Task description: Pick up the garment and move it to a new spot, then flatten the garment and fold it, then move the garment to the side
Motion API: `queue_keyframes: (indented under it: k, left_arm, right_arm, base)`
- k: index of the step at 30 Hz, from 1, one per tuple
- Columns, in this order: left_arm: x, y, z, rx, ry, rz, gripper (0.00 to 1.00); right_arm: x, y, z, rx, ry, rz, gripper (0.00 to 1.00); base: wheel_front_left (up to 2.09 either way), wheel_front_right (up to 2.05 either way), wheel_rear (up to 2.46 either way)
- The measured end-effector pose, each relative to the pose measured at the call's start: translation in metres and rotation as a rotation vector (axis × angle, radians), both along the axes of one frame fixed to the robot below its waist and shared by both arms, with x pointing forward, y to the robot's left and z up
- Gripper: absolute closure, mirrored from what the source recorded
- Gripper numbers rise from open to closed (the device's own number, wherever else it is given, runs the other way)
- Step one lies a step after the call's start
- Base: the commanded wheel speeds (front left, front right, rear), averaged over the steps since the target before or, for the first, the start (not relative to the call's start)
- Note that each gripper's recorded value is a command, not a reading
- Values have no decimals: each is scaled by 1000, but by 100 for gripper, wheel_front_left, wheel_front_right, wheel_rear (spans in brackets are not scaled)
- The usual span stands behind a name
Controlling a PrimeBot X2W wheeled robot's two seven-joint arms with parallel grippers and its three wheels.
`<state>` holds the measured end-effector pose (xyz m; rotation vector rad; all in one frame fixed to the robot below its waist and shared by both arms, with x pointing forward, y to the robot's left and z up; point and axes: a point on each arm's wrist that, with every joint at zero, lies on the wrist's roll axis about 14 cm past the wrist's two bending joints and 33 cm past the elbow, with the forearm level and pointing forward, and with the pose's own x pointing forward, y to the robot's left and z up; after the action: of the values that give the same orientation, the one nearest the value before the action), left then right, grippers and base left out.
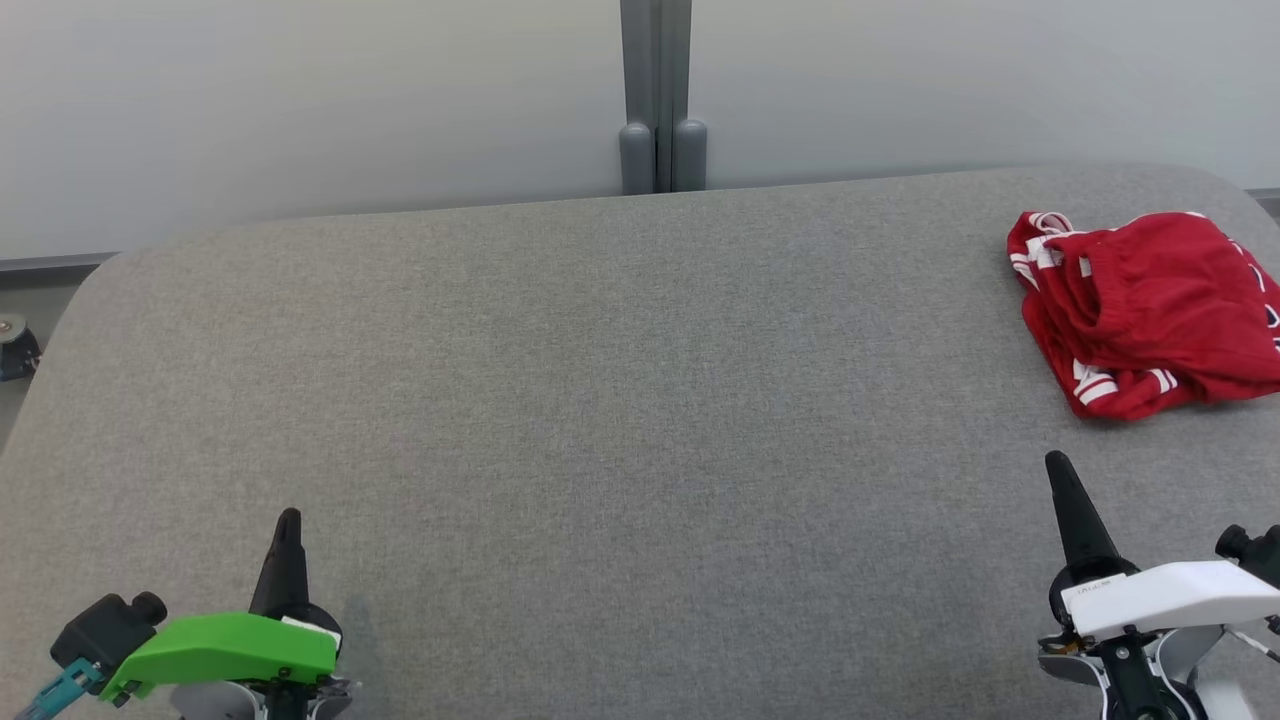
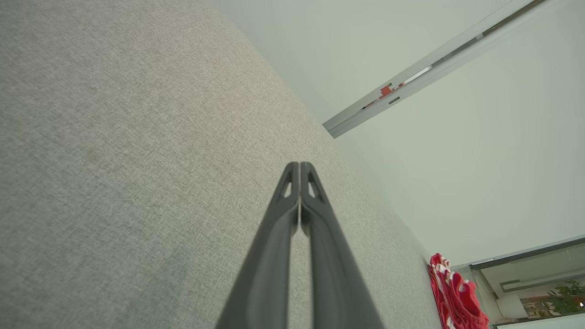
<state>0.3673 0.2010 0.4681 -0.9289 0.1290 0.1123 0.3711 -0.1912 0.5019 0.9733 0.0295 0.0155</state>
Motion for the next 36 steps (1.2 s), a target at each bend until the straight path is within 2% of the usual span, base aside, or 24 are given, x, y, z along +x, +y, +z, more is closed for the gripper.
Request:
queue_keyframes:
  k: [36]
  left_arm:
    - [11,-1,17,-377,-71,18,100]
  right_arm:
    - [9,-5,-1,349,15,-23,100]
  base:
    - [0,0,0]
